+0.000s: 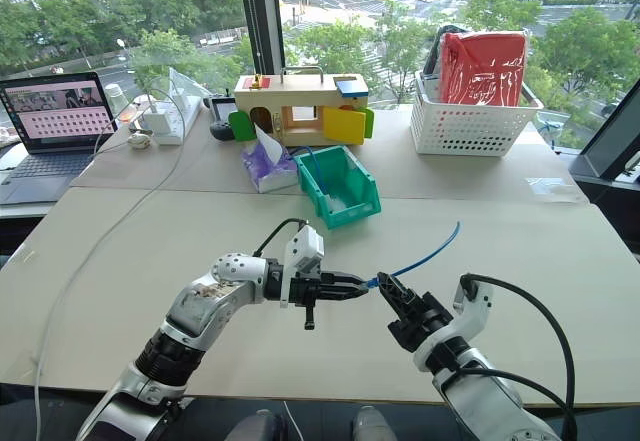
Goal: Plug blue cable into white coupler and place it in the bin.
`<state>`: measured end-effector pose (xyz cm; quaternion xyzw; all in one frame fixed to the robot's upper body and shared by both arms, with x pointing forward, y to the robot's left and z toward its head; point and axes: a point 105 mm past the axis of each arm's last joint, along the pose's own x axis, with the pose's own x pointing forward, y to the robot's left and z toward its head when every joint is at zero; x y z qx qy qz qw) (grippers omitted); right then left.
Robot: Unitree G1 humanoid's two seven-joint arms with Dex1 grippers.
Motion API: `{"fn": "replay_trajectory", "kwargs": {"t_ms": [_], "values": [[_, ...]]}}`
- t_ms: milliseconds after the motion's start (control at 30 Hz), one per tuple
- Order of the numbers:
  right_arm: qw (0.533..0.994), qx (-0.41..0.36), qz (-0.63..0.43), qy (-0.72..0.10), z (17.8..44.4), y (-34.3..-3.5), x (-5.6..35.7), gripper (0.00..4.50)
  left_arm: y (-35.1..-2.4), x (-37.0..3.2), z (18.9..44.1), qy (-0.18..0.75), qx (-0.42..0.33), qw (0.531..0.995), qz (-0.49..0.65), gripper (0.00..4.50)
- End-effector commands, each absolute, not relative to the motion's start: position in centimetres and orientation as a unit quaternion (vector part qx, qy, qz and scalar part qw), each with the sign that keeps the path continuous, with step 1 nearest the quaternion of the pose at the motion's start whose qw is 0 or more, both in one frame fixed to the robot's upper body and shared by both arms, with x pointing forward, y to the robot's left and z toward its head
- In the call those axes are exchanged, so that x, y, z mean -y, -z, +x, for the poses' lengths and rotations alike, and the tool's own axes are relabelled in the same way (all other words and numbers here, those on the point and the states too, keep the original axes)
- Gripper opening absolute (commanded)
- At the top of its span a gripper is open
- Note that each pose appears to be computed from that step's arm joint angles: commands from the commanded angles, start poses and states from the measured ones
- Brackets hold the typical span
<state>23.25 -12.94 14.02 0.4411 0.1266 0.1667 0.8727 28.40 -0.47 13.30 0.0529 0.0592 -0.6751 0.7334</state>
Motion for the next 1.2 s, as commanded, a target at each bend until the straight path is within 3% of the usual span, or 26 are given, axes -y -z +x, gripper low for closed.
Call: {"fn": "replay_trajectory", "kwargs": {"t_ms": [33,100,267,433,500,633,800,1000,1133,1200], "values": [[0.874,-0.094,0.441,-0.183,22.9,-15.7,12.8,0.01,-14.5,0.8,28.1,0.689,-0.045,0.722,0.042,0.00],[0.876,-0.084,0.441,-0.178,22.9,-15.9,13.1,0.00,-15.0,0.6,28.1,0.693,-0.048,0.720,0.019,1.01],[0.883,-0.015,0.449,-0.136,23.7,-17.0,15.2,0.00,-17.4,-0.7,27.2,0.718,-0.036,0.695,-0.003,2.78],[0.872,-0.015,0.468,-0.140,24.3,-16.2,15.0,0.00,-22.2,-3.5,26.9,0.716,0.010,0.698,-0.019,4.48],[0.875,-0.024,0.462,-0.147,24.6,-15.8,14.9,0.00,-22.8,-5.1,27.6,0.686,0.013,0.727,-0.004,4.48],[0.872,-0.044,0.458,-0.167,25.6,-15.2,14.1,0.00,-23.2,-11.4,30.2,0.551,0.017,0.834,0.020,4.48],[0.863,-0.062,0.467,-0.181,26.5,-14.9,13.7,0.00,-23.3,-14.7,27.9,0.471,0.080,0.878,-0.014,4.48],[0.875,-0.080,0.429,-0.210,27.1,-14.9,12.9,0.00,-16.4,-18.6,25.3,0.320,0.019,0.947,-0.015,4.48],[0.926,-0.102,0.275,-0.237,26.8,-14.6,11.9,0.00,-12.8,-17.9,25.6,0.258,-0.003,0.966,-0.011,4.48],[0.931,-0.096,0.261,-0.236,26.7,-14.9,11.8,0.00,-11.7,-17.2,26.0,0.228,-0.016,0.973,-0.020,4.48]]}}
